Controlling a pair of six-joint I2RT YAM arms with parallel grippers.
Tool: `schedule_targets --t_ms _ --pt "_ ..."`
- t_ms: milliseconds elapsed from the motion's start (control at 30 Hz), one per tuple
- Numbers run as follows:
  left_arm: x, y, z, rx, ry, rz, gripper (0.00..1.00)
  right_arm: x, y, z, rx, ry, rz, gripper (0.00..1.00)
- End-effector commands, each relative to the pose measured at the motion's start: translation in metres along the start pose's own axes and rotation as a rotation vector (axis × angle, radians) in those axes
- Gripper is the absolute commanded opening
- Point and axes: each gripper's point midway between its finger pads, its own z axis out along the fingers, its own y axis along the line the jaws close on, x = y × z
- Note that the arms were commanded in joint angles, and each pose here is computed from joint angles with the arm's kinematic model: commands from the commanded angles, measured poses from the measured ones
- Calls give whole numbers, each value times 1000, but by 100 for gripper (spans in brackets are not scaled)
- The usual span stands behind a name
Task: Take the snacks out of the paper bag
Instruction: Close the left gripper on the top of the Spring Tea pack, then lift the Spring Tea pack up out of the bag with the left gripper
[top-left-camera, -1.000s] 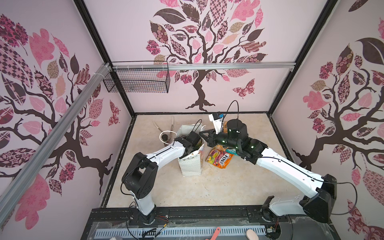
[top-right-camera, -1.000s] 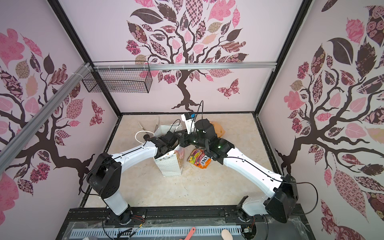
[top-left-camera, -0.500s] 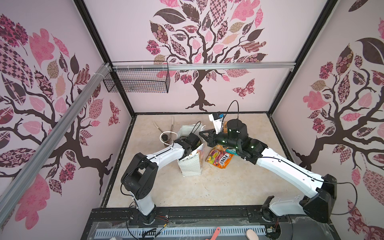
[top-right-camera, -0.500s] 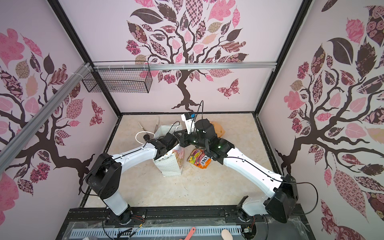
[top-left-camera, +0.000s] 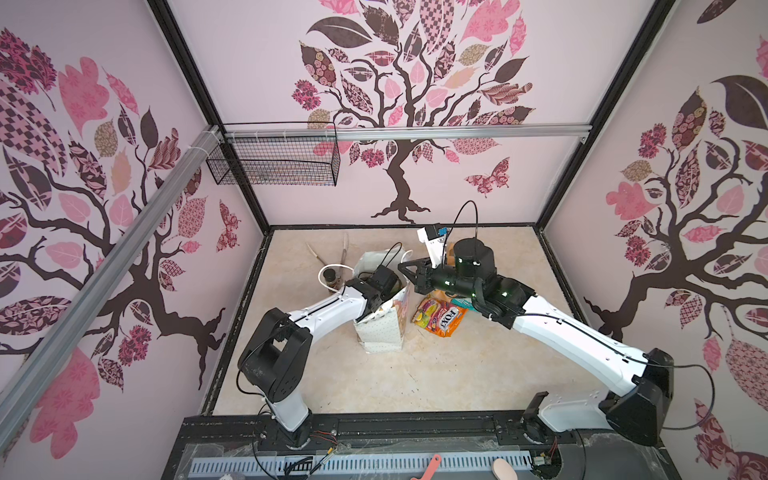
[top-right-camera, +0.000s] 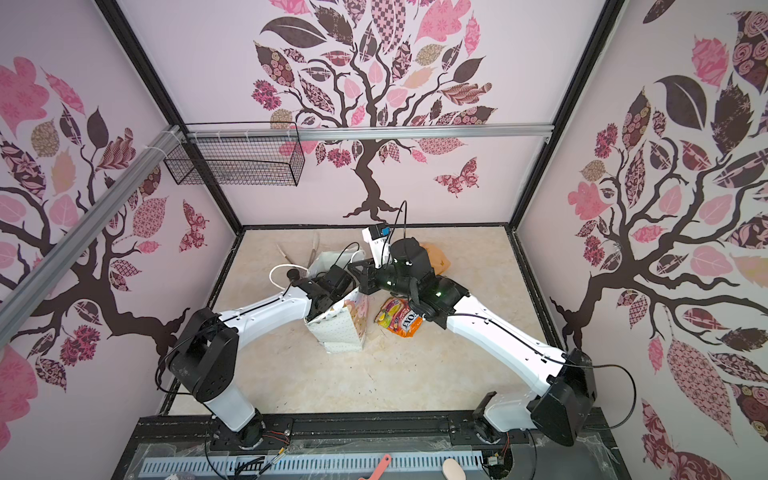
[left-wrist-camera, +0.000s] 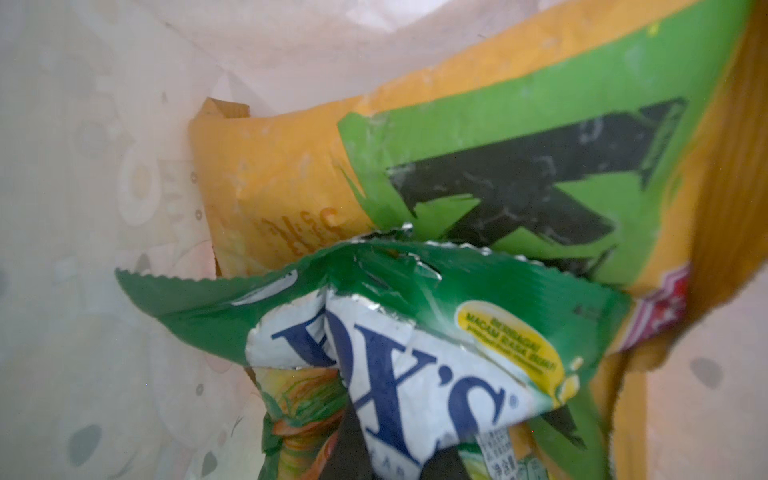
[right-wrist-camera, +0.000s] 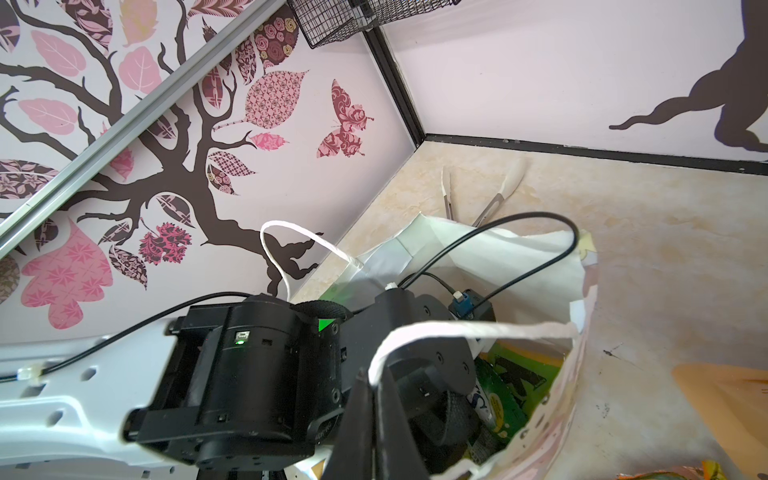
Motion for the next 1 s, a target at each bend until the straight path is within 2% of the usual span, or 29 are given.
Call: schedule_targets --t_ms 0,600,967 --pt "16 0 -2 18 48 12 0 -15 15 -16 -34 -51 -25 3" --pt "-36 -3 -81 15 -171 26 0 -6 12 -15 -33 -34 -11 3" --pt "-57 0 -114 7 -261 23 0 15 5 -13 -40 8 33 3"
